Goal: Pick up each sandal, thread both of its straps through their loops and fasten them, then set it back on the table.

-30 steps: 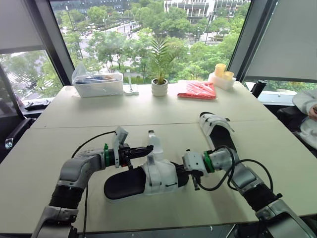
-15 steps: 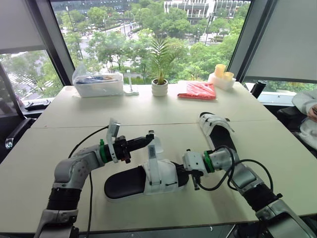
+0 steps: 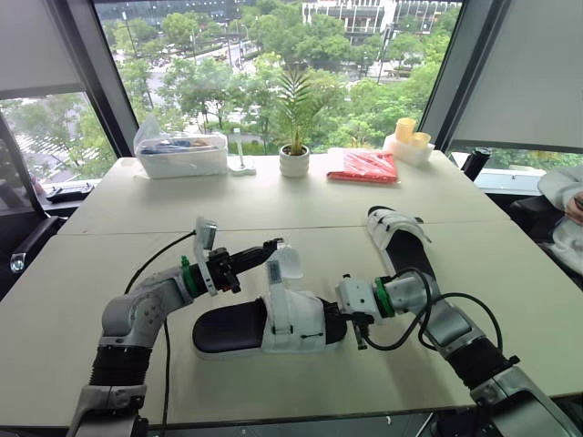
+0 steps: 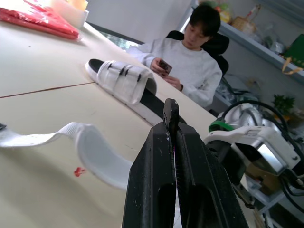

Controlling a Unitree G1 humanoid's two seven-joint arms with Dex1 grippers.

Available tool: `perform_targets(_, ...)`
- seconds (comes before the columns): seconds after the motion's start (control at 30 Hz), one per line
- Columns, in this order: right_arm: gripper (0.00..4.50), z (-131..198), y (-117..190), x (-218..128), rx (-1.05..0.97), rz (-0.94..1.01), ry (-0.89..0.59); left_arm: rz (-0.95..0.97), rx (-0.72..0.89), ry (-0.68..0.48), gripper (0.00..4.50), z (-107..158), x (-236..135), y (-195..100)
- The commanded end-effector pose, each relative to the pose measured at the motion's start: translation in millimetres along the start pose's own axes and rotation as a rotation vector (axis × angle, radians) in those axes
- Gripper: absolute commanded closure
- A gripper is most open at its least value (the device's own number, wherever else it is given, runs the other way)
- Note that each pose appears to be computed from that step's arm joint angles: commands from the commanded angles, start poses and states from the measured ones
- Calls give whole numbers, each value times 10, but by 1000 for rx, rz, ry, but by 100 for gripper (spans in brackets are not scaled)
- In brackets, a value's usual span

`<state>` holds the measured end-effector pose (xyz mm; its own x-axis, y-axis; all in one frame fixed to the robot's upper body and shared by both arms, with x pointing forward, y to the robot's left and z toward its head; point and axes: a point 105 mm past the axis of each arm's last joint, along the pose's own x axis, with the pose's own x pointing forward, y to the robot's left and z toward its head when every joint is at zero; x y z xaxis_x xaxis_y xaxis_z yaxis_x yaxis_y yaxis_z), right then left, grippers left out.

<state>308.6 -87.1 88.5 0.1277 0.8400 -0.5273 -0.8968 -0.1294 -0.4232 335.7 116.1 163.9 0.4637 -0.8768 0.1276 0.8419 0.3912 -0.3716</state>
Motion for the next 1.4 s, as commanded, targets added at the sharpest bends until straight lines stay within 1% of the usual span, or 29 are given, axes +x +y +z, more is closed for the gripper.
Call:
perform_targets(0.03, 450, -220, 210, 47, 64, 79, 79, 19, 40, -31, 448, 63, -45, 46)
perform_targets(0.33, 450, -216, 208, 46, 64, 77, 79, 26, 27, -22, 448, -57, 35, 169)
perform_targets(0.47, 450, -214, 210, 39, 66, 74, 80, 1, 31, -35, 448, -40, 106, 152)
perform_targets(0.63, 450, -221, 212, 25, 71, 70, 84, -41, 37, -56, 448, 52, 165, 77)
perform_targets(0.77, 450, -223, 217, 24, 72, 69, 84, -48, 40, -58, 448, 57, 187, 65)
perform_targets(1.0, 450, -214, 210, 37, 70, 68, 81, -40, 35, -20, 448, -105, 239, 86)
perform_targets(1.13, 450, -213, 201, 42, 69, 66, 81, 18, 36, 9, 448, -201, 197, 204)
perform_targets(1.23, 450, -217, 202, 42, 70, 64, 82, 71, 79, 41, 448, -268, 142, 308)
perform_targets(1.4, 450, -218, 210, 49, 70, 65, 81, 97, 102, 98, 448, -389, 79, 384)
